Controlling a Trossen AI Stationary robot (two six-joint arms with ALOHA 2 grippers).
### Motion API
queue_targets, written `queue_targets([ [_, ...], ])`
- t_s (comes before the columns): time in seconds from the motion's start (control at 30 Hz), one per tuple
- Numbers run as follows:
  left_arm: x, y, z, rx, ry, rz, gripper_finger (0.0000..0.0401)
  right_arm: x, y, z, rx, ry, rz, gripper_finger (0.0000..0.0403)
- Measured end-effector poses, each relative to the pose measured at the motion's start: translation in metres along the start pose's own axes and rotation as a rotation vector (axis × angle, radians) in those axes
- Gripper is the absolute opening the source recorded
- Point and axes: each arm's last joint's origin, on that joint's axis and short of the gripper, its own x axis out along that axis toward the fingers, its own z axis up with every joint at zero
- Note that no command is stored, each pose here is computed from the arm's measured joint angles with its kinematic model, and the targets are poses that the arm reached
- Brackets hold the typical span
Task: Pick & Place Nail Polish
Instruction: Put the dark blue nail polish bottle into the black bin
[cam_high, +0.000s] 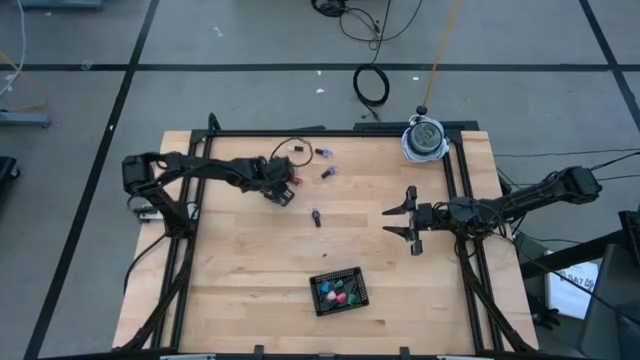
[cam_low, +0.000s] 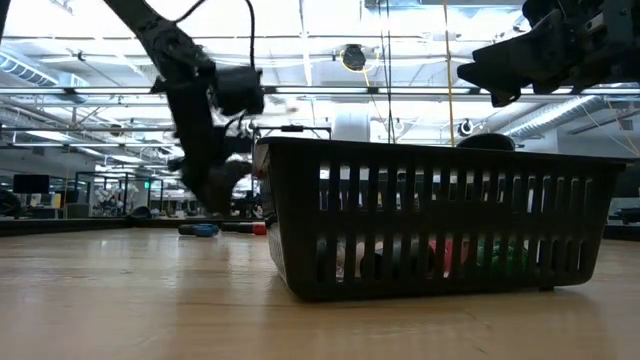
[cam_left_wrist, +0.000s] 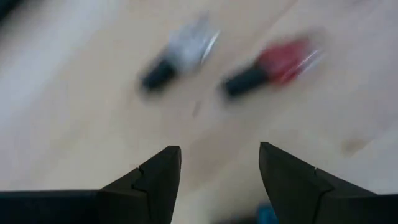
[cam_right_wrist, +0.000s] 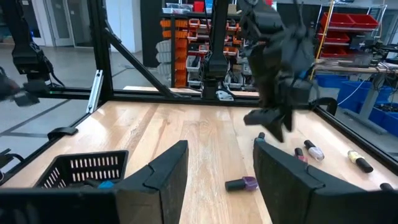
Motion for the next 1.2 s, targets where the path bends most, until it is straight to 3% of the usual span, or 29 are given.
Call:
queue_targets([
  [0.2, -0.023, 0.004, 0.0, 0.305, 0.0, 0.0, 0.0214, 0.0, 0.0, 0.0, 0.0, 0.002, 0.0, 0.0169],
  [0.33, -0.028, 0.006, -0.009, 0.438, 0.074, 0.013, 0.0214, 0.0, 0.0, -0.002, 0.004, 0.02, 0.001, 0.0169],
  [0.43, -0.026, 0.005, -0.011, 0.454, 0.1, 0.009, 0.0214, 0.0, 0.0, -0.003, 0.002, 0.029, 0.001, 0.0169],
  [0.63, -0.017, 0.001, -0.019, 0.489, 0.167, -0.11, 0.0214, 0.0, 0.0, -0.003, 0.002, 0.03, 0.001, 0.0169],
  [1.2, 0.009, -0.006, -0.023, 0.576, 0.236, -0.101, 0.0213, 0.0, 0.0, -0.004, 0.001, 0.037, 0.001, 0.0169],
])
